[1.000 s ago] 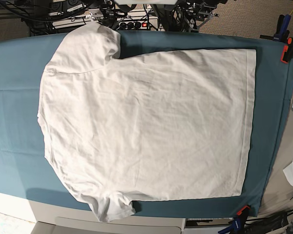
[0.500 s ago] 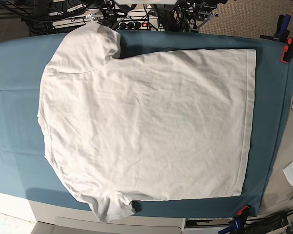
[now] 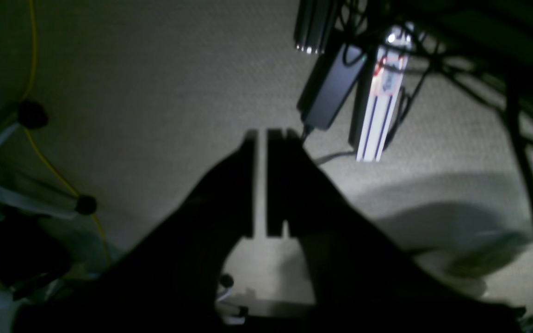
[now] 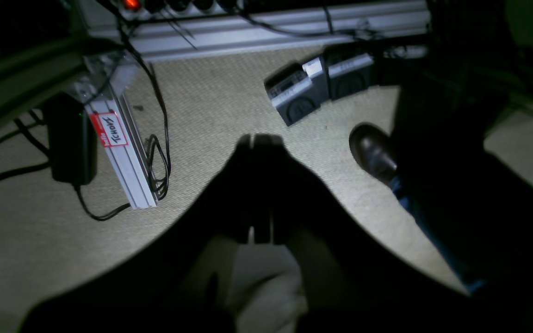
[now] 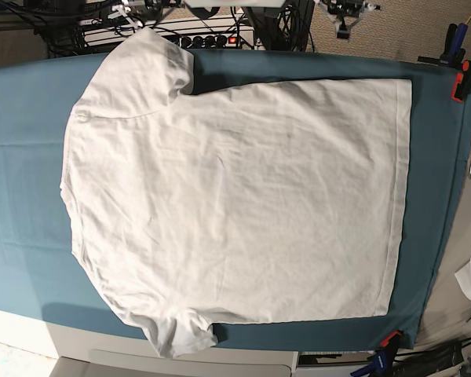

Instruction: Fold the T-shirt properly

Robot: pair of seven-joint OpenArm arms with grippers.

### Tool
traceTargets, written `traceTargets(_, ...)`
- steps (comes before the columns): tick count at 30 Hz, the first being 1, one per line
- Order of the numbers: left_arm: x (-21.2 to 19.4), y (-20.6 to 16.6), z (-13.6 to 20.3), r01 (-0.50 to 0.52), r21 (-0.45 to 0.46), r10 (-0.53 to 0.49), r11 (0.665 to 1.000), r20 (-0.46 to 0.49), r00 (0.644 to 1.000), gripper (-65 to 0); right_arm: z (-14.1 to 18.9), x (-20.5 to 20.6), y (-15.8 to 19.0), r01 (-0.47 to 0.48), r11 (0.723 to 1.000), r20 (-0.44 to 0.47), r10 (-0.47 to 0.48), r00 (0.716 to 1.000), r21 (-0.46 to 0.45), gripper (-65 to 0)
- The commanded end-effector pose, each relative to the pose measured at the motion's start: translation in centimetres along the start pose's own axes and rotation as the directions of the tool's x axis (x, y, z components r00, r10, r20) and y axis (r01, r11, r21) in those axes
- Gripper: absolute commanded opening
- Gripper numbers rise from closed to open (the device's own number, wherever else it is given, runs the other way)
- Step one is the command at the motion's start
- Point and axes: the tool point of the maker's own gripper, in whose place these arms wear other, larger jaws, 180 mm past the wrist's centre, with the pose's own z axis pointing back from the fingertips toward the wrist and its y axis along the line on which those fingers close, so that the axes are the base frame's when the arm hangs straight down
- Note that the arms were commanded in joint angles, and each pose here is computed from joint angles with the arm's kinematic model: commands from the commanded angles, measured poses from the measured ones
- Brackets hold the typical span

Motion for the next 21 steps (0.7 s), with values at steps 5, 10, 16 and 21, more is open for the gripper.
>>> traceTargets(5, -3.1, 2.3, 2.2, 0.035, 0.015, -0.034, 0.999, -0.024, 0.999, -62.6, 1.8, -3.1, -2.0, 0.042, 0.999, -0.019, -0.042, 0.999, 0.006, -65.0)
traceTargets(10, -3.7, 3.8, 6.0, 0.092, 0.01, -0.093, 0.996, 0.069, 0.993, -62.6, 4.8, -4.4, -3.3, 0.064, 0.997, 0.028, -0.066, 0.997, 0.046, -65.0)
traceTargets(16, -3.6, 4.0, 12.3, 0.241, 0.004, -0.237, 0.971, 0.191, 0.952, -62.6, 10.7, -3.1, -6.1, 0.035, 0.998, 0.164, -0.043, 0.986, 0.05, -65.0)
traceTargets(21, -2.0, 3.0, 17.9, 0.351, 0.001, -0.335, 0.936, 0.297, 0.894, -62.6, 17.2, 1.5, -7.8, 0.04, 0.998, 0.329, -0.055, 0.943, 0.052, -65.0)
